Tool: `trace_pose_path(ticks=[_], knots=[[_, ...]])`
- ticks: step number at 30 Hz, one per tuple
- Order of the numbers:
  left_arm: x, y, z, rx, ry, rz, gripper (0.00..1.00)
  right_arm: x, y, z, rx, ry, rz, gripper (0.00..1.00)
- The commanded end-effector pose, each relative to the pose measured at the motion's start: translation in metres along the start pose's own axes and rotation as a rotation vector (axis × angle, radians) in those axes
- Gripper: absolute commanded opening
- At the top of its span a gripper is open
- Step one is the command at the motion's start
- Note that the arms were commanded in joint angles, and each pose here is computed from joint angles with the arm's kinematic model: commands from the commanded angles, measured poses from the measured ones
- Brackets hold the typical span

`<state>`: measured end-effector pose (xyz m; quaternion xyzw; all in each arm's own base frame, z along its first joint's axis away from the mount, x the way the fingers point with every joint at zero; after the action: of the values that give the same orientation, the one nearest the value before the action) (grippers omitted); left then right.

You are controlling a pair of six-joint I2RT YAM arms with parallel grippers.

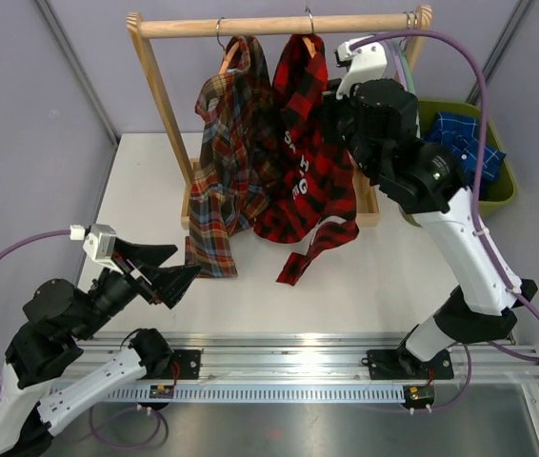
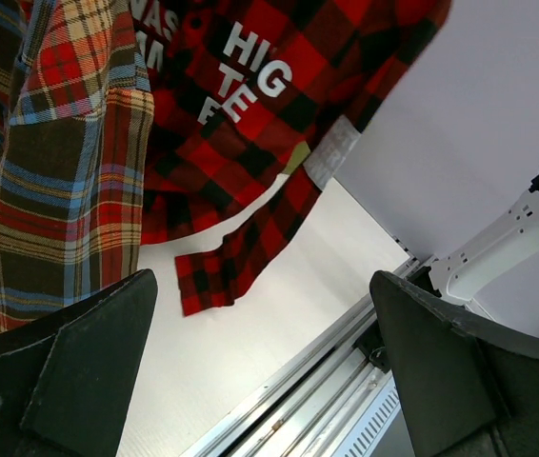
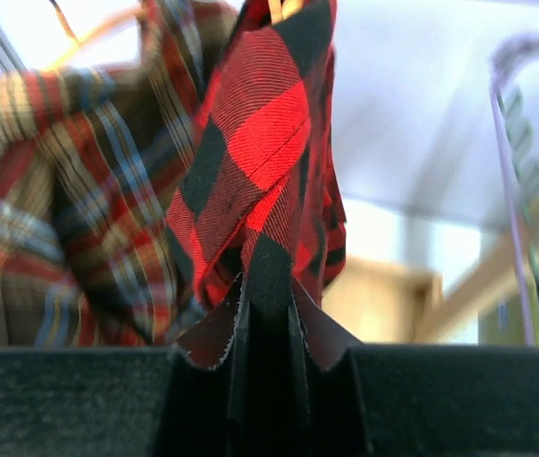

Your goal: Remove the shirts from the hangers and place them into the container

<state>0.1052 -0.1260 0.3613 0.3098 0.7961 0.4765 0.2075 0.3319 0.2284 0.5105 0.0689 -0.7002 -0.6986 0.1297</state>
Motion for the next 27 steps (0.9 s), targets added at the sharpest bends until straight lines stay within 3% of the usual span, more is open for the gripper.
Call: trace_pose_path(ticks=[1, 6, 10, 14, 18, 22, 27], knots=[[-0.004, 0.016, -0.005, -0.006, -0.002, -0.045, 0.99, 0.051, 0.01, -0.038, -0.124, -0.097, 0.029, 0.0], [-0.011, 0.017, -0.005, -0.018, 0.004, -0.033, 0.99, 0.091, -0.033, -0.043, -0.173, -0.03, 0.163, 0.0], [-0.019, 0.022, -0.009, -0.008, -0.006, -0.057, 0.99, 0.131, -0.054, -0.014, -0.228, 0.23, 0.256, 0.0], [-0.034, 0.022, -0.011, 0.007, -0.012, -0.069, 0.99, 0.177, -0.059, -0.007, -0.294, 0.393, 0.267, 0.0], [-0.056, 0.026, -0.027, 0.011, -0.096, -0.086, 0.98, 0.197, -0.077, -0.006, -0.315, 0.445, 0.318, 0.0], [-0.103, 0.033, -0.047, -0.011, -0.163, -0.076, 0.96, 0.202, -0.094, 0.009, -0.329, 0.527, 0.376, 0.0], [-0.149, 0.038, -0.055, -0.011, -0.171, -0.08, 0.93, 0.202, -0.11, 0.016, -0.341, 0.564, 0.392, 0.0]])
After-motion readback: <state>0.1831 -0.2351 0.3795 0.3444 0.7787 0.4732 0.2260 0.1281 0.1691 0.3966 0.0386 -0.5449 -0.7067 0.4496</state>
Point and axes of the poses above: each gripper's point midway between its finger pads, its own x axis back along the fingers, its own z axis along the line the jaws close on, y = z × x, the point moved 1 cm from there along x, back along the fingers, and after that the axes turned 1 degree about x, right-handed, at the moved point
